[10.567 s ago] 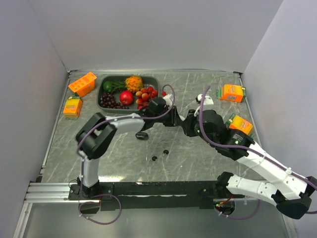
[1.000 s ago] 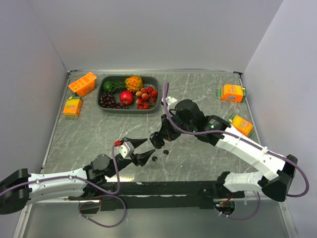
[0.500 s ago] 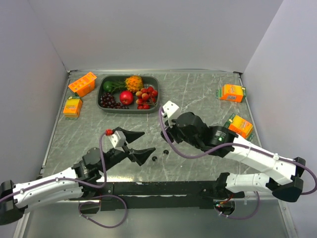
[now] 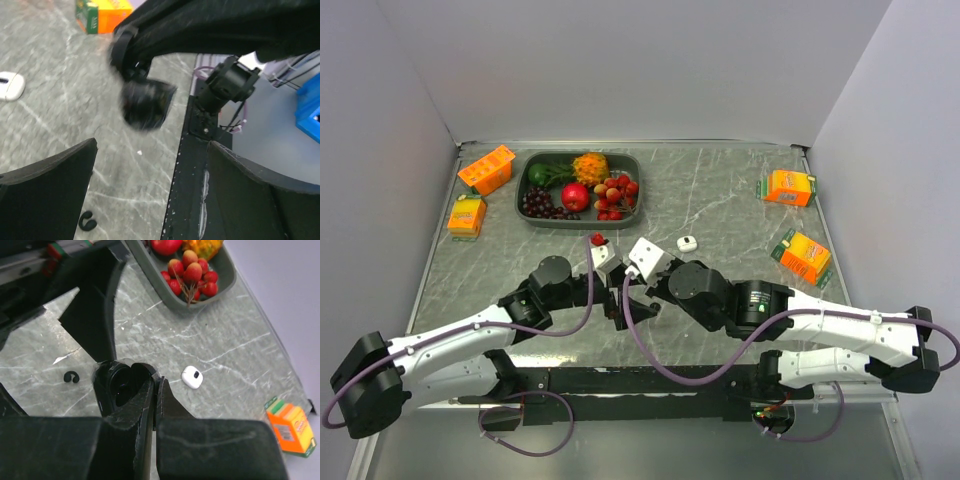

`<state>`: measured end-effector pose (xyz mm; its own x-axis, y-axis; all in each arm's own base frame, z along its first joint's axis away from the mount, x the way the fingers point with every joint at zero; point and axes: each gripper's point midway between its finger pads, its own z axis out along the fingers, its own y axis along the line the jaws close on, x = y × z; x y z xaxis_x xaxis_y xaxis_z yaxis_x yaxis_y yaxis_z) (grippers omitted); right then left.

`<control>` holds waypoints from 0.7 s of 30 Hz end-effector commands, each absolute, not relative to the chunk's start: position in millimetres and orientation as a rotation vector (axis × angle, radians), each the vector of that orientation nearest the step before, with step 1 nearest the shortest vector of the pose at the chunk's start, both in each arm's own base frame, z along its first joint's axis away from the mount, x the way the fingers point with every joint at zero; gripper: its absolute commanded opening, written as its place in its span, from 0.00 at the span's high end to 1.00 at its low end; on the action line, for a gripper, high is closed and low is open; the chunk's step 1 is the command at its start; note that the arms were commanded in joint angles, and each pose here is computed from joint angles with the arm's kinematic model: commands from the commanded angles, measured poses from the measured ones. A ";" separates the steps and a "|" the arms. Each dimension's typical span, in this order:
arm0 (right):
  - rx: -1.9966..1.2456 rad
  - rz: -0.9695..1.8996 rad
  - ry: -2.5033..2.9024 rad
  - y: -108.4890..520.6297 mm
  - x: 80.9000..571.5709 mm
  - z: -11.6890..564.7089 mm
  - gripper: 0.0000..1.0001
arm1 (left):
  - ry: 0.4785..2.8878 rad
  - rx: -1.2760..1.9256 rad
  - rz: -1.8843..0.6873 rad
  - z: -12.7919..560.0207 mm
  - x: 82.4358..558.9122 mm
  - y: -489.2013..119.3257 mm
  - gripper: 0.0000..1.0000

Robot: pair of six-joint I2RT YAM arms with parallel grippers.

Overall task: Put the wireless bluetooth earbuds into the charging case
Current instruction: Adjust the charging case.

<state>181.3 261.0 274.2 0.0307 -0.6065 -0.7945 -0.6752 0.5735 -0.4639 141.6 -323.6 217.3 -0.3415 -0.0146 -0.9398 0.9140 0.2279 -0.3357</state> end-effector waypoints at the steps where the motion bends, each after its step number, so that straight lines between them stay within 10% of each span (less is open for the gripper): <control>1: -1.054 0.029 1.582 261.5 184.2 289.7 1.00 | 1.416 0.937 -1.327 257.6 133.6 -332.4 0.01; 9: -1.041 0.024 1.568 267.8 180.8 291.4 1.00 | 1.374 0.899 -1.316 265.5 142.0 -335.6 0.27; 21: -1.037 0.059 1.568 275.5 174.5 290.7 1.00 | 1.355 0.776 -1.219 270.5 164.2 -324.9 0.27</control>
